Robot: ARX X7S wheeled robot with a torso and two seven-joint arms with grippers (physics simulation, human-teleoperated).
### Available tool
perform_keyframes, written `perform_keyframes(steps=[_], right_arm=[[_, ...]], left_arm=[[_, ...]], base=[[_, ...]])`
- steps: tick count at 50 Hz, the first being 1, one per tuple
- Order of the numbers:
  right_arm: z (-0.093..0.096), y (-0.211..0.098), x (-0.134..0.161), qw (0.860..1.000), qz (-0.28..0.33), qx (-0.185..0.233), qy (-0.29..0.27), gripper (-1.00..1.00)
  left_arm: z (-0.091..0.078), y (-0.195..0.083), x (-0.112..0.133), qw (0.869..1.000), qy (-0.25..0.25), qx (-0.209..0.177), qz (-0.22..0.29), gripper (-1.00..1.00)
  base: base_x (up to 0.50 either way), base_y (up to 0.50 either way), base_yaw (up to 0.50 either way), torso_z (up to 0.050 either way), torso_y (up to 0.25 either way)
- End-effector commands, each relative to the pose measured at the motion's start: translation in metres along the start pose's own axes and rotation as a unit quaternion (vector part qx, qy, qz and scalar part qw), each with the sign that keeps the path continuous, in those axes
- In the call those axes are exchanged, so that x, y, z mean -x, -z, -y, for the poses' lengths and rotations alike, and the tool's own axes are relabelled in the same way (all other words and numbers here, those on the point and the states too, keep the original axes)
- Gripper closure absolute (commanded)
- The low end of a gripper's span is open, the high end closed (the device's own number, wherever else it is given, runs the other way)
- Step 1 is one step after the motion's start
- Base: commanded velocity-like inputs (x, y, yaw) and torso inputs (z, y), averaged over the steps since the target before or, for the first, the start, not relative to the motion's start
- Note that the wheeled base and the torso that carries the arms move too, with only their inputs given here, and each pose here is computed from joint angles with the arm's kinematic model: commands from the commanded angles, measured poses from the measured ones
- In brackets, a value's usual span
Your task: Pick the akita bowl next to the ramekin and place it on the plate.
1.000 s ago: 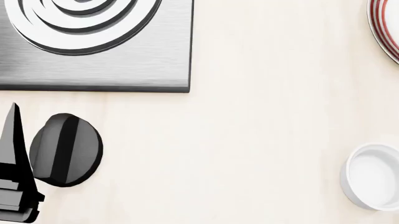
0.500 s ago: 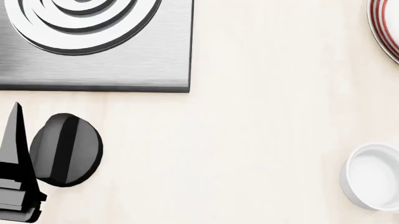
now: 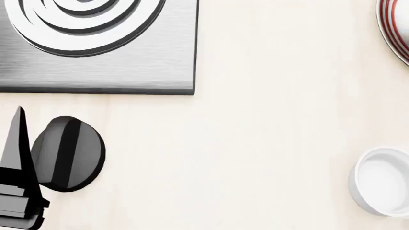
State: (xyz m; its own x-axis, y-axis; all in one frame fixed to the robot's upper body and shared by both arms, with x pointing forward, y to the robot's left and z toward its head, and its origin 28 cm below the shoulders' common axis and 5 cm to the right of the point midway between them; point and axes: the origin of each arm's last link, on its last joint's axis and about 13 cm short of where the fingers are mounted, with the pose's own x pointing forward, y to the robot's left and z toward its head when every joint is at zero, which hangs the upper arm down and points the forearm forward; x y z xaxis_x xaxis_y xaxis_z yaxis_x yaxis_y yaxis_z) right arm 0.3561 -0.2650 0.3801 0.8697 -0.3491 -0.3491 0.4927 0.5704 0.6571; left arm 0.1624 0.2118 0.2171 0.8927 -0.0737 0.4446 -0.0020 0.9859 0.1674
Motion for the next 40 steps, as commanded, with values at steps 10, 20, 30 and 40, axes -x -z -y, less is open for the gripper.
perform_keyframes(steps=[10, 20, 30, 40], right_arm=[[0.002, -0.003, 0.0, 1.0, 0.019, 0.005, 0.011, 1.0], [0.006, 0.001, -0.005, 1.0, 0.02, 0.012, 0.019, 1.0], [0.008, 0.005, -0.009, 0.999, 0.017, 0.017, 0.022, 1.0], [0.013, 0.009, -0.014, 0.999, 0.018, 0.017, 0.026, 1.0]], left_arm=[[0.0, -0.001, 0.0, 1.0, 0.001, -0.001, 0.001, -1.0], [0.0, -0.001, 0.0, 1.0, 0.002, 0.001, 0.001, -1.0], [0.0, -0.001, -0.001, 1.0, 0.001, 0.001, 0.001, -1.0], [0.0, 0.0, 0.0, 1.0, 0.002, 0.001, 0.0, -1.0]], base=[[0.0, 0.0, 0.0, 0.0, 0.0], [0.0, 0.0, 0.0, 0.0, 0.001], [0.0, 0.0, 0.0, 0.001, 0.0], [0.0, 0.0, 0.0, 0.0, 0.0]])
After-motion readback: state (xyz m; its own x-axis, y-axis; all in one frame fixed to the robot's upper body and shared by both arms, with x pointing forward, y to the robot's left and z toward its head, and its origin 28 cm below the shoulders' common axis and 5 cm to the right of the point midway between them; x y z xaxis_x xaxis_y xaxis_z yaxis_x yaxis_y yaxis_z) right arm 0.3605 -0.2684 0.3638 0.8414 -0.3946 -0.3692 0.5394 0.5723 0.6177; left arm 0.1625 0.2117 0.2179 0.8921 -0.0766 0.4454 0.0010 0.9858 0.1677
